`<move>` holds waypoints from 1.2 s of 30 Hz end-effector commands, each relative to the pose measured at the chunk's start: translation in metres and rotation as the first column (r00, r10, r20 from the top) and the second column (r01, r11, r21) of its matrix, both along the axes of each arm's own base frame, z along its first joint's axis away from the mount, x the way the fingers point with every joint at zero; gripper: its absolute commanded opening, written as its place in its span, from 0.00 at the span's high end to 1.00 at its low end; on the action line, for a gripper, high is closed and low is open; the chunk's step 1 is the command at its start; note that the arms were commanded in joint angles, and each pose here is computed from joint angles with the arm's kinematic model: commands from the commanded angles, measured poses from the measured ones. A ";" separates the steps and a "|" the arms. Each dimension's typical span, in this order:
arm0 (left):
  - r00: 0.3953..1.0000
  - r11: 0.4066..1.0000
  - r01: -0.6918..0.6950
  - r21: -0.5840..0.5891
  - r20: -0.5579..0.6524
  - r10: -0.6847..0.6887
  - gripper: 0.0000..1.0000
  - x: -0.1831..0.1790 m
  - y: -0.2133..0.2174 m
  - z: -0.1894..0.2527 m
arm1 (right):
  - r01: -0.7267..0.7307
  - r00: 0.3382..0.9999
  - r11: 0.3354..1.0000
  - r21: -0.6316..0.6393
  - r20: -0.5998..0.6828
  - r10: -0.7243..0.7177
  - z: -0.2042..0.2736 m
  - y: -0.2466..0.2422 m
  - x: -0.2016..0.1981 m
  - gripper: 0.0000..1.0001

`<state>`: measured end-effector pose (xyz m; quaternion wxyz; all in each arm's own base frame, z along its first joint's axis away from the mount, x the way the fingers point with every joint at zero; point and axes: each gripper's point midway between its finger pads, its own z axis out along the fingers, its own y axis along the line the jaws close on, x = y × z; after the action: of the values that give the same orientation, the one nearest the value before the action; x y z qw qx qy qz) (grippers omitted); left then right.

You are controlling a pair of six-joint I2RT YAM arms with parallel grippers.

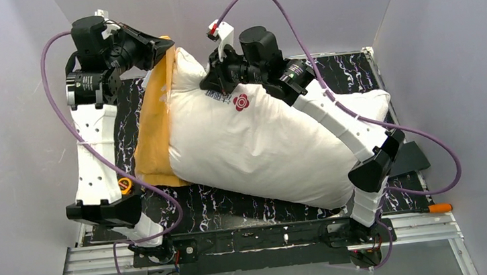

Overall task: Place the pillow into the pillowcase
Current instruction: Stuff the pillow into the pillowcase.

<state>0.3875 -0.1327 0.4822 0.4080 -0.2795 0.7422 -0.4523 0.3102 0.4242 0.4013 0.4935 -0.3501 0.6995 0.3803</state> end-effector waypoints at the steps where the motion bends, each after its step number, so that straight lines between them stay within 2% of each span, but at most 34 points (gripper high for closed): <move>1: 0.992 0.997 0.074 0.037 0.098 -0.078 1.00 0.006 -0.008 0.020 | -0.290 0.953 0.953 0.083 -0.070 0.296 0.027 0.018 -0.064 0.99; 3: 0.995 0.996 0.054 0.076 0.076 -0.059 1.00 0.008 -0.002 0.013 | -0.274 0.958 0.958 0.080 -0.065 0.279 0.032 0.011 -0.067 0.99; 6: 0.997 0.986 -0.074 0.149 -0.003 0.075 1.00 0.010 0.023 -0.011 | -0.216 0.975 0.974 0.067 -0.030 0.218 0.037 -0.005 -0.066 0.99; 9: 0.996 0.980 -0.086 0.179 -0.009 0.089 1.00 0.011 0.027 -0.018 | -0.256 0.965 0.966 0.040 -0.055 0.258 0.029 -0.006 -0.073 0.99; 13: 1.000 0.989 0.001 0.147 0.003 -0.002 1.00 0.015 0.012 -0.012 | -0.368 0.918 0.929 0.044 -0.143 0.371 0.013 0.010 -0.089 0.99; 17: 0.988 0.990 0.128 0.059 0.084 -0.133 1.00 0.012 -0.012 0.014 | -0.459 0.852 0.886 0.067 -0.250 0.461 -0.010 0.027 -0.095 0.99; 24: 0.926 0.938 0.344 -0.042 0.177 -0.332 1.00 -0.013 -0.042 0.048 | -0.557 0.746 0.809 0.189 -0.315 0.587 -0.015 0.062 -0.093 0.99; 27: 0.894 0.911 0.409 -0.056 0.224 -0.388 1.00 -0.029 -0.049 0.066 | -0.469 0.788 0.854 0.226 -0.329 0.520 -0.013 0.065 -0.065 0.99; 31: 0.859 0.901 0.433 0.012 0.299 -0.416 1.00 -0.053 -0.049 0.082 | -0.280 0.854 0.916 0.288 -0.362 0.375 -0.004 0.038 -0.001 0.99; 36: 0.824 0.875 0.483 0.038 0.319 -0.468 1.00 -0.076 -0.051 0.085 | -0.158 0.887 0.960 0.232 -0.394 0.242 -0.011 0.012 0.041 0.99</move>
<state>0.3945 -0.1653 0.4757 0.3266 -0.1783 0.7683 -0.5208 0.3276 0.4509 0.3614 0.2803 -0.3074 0.7145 0.5625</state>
